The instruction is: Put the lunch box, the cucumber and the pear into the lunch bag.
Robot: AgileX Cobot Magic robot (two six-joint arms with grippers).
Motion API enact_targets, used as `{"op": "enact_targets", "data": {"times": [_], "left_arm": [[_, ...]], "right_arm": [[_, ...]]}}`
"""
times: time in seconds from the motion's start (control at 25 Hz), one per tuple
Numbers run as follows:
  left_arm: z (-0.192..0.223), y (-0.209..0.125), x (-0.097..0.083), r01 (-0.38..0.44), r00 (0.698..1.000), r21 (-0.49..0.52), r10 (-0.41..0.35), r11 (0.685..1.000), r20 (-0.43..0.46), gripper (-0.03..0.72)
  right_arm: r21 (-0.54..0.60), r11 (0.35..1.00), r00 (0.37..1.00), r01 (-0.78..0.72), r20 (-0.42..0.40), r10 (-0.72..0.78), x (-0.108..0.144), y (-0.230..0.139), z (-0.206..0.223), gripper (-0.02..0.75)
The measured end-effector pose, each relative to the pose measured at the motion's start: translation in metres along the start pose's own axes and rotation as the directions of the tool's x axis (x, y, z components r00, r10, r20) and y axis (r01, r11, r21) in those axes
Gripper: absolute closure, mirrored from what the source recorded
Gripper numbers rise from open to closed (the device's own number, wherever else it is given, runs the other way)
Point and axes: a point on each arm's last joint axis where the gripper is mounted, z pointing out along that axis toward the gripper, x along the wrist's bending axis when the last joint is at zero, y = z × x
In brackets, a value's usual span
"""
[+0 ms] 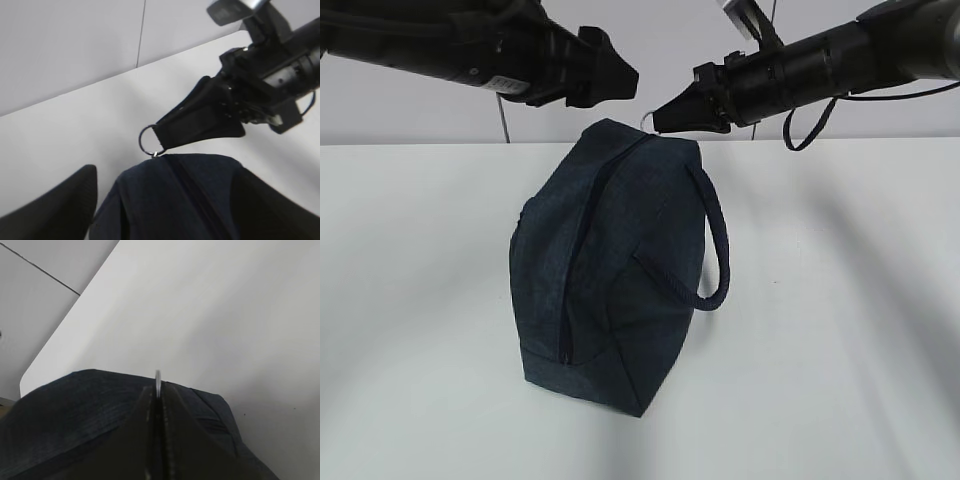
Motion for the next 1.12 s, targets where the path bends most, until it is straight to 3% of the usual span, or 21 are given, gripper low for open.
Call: {"op": "enact_targets", "data": {"times": [0.24,0.44,0.72,1.12], "left_arm": [[0.016,0.008,0.026,0.004,1.000,0.062,-0.005,0.998,0.015,0.225],[0.029,0.012,0.032,-0.046,0.998,0.148,0.041,0.988,0.037,0.244],[0.039,0.025,0.041,-0.048,0.999,0.278,0.050,0.959,0.001,0.246],[0.063,0.024,0.048,0.002,1.000,0.400,-0.005,0.917,0.005,0.251]], "right_arm": [[-0.001,1.000,1.000,0.010,-0.001,-0.010,0.000,0.000,0.000,0.738],[-0.004,1.000,1.000,0.014,-0.002,-0.014,0.000,0.001,0.000,0.738],[-0.008,1.000,1.000,0.018,-0.003,-0.018,0.000,0.002,0.000,0.738],[-0.008,1.000,1.000,0.018,-0.003,-0.018,0.000,0.002,0.000,0.738]]}}
